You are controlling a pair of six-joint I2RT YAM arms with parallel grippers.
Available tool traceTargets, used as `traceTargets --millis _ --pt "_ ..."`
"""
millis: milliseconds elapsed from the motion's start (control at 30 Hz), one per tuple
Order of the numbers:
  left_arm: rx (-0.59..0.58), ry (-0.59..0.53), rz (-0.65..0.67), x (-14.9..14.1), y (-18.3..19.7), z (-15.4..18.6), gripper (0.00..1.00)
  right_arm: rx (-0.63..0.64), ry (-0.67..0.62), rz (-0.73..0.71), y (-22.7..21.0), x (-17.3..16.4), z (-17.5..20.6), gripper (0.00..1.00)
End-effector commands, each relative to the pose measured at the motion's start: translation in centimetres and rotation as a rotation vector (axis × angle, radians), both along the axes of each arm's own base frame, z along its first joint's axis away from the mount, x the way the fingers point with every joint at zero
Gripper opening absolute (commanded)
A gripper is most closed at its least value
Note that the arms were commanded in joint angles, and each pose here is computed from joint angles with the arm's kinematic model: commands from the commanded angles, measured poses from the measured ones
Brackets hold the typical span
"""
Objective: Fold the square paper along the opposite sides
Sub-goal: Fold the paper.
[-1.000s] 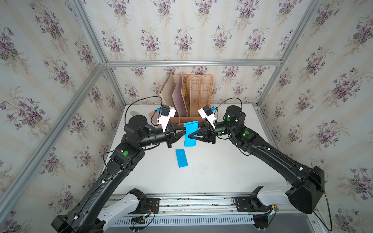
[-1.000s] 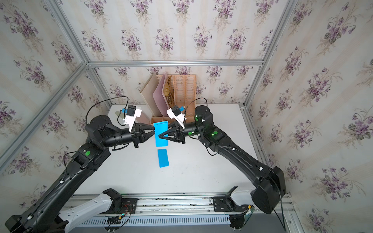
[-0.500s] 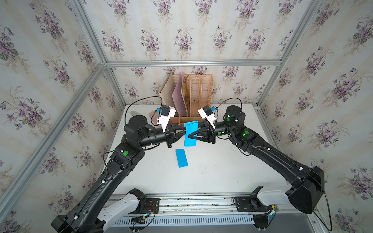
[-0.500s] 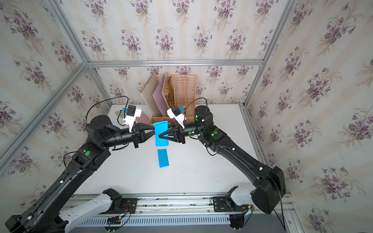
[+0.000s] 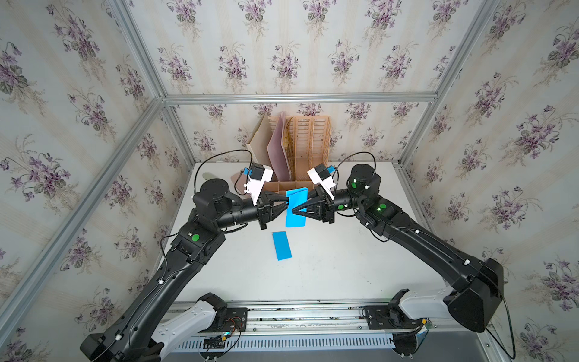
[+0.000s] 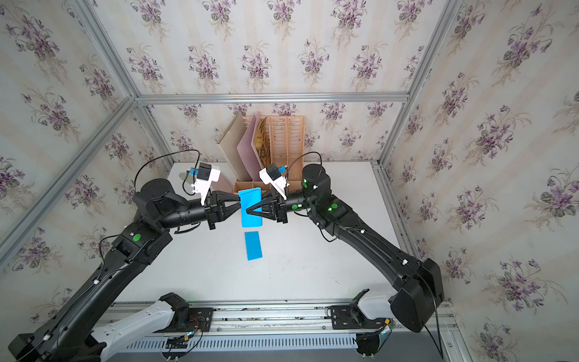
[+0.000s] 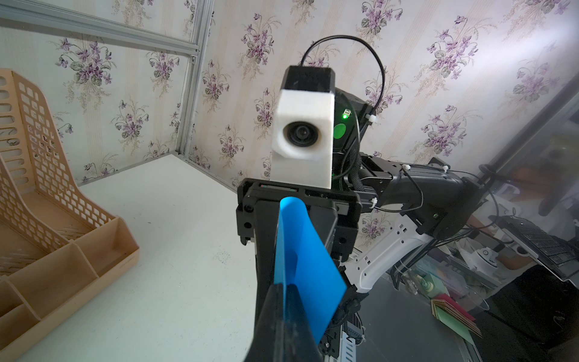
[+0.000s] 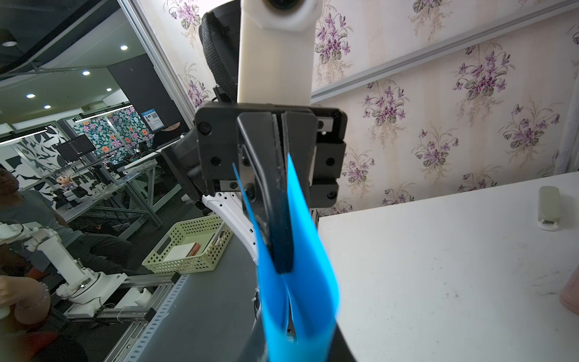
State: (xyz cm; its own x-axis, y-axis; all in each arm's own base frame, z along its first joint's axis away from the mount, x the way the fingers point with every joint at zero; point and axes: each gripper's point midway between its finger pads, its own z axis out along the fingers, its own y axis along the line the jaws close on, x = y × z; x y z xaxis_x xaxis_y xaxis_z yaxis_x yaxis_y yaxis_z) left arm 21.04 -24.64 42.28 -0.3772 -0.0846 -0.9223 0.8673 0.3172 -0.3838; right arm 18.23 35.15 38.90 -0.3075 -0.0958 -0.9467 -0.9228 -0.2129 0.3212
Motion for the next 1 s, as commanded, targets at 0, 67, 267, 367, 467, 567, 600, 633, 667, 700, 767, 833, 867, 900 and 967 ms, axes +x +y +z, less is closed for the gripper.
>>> traceTargets --millis 0,67,267,367,467,567,600,633,667,700,767,833,867,900,967 --pt "-0.016 -0.049 0.0 0.0 0.0 0.8 0.0 0.008 -0.014 0.005 0.0 -0.1 0.1 0.18" --pt "-0.018 -0.05 -0.002 0.0 0.0 0.9 0.0 0.008 -0.015 0.005 0.0 -0.1 0.1 0.17" --pt "-0.017 -0.054 0.001 0.0 0.0 0.9 0.0 0.007 -0.014 0.007 0.1 -0.2 0.1 0.11" --pt "-0.017 -0.053 0.0 0.0 0.0 0.9 0.0 0.007 -0.014 0.007 0.1 -0.2 0.1 0.05" --pt "-0.016 -0.053 0.003 0.1 0.0 0.8 0.0 0.007 -0.015 0.009 0.1 -0.2 0.1 0.0" --pt "-0.017 -0.06 0.011 0.3 0.0 1.0 0.0 0.006 -0.014 0.011 0.1 -0.3 0.0 0.0" --pt "-0.017 -0.063 0.02 0.4 0.1 1.1 0.03 0.005 -0.014 0.011 0.1 -0.3 0.0 0.0" --pt "-0.016 -0.067 0.039 0.6 0.2 1.2 0.11 0.005 -0.014 0.013 0.2 -0.3 0.0 0.0" --pt "-0.011 -0.073 0.078 1.1 0.6 1.2 0.2 0.005 -0.013 0.013 0.2 -0.3 -0.1 0.0" --pt "-0.005 -0.079 0.123 1.6 1.0 1.4 0.31 0.004 -0.012 0.014 0.2 -0.4 -0.1 0.0" --pt "0.017 -0.097 0.302 3.5 3.0 1.7 0.45 0.003 -0.011 0.012 0.2 -0.4 -0.2 0.0" --pt "0.036 -0.112 0.516 5.4 6.0 2.1 0.54 0.001 -0.011 0.007 0.1 -0.3 -0.2 0.0" --pt "0.041 -0.12 0.615 5.9 7.6 2.4 0.62 0.001 -0.011 0.003 0.1 -0.3 -0.2 0.0" --pt "0.047 -0.121 0.696 6.3 9.0 2.4 0.67 0.001 -0.011 0.0 0.1 -0.3 -0.2 0.0" --pt "0.052 -0.138 0.761 5.8 10.5 2.7 0.73 -0.002 -0.016 -0.013 0.0 -0.2 -0.3 0.0"
